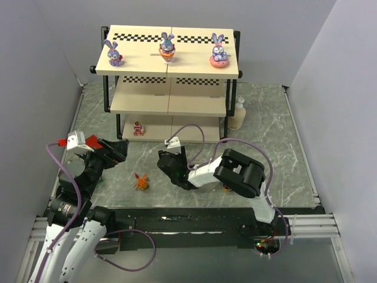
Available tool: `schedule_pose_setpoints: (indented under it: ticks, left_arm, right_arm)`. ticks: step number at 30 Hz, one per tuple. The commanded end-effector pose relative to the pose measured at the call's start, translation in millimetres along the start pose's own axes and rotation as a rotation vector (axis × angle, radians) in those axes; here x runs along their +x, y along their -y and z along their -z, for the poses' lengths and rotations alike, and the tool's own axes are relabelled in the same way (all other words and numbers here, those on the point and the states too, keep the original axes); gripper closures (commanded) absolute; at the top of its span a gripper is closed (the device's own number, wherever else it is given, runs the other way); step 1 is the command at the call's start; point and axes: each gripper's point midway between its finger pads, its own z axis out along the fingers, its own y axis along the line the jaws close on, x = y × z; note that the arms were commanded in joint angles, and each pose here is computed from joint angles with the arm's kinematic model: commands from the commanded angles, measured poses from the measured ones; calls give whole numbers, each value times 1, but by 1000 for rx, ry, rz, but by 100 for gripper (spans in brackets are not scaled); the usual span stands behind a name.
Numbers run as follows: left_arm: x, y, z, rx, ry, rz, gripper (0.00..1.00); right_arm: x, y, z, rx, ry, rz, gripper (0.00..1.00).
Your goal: Place and organize the plastic toys onto the shelf
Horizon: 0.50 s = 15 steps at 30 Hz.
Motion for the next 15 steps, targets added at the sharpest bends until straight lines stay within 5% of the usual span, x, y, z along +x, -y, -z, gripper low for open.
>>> schedule_pose_setpoints:
  ticks: [1, 15]
  left_arm:
    - [-3, 7, 3, 43, 7, -23, 4]
    - [-2, 11, 2, 59, -2, -27, 3]
  right_arm:
    - [21, 1, -4, 39, 6, 3, 32]
    - [39, 7, -9, 96, 0, -3, 25]
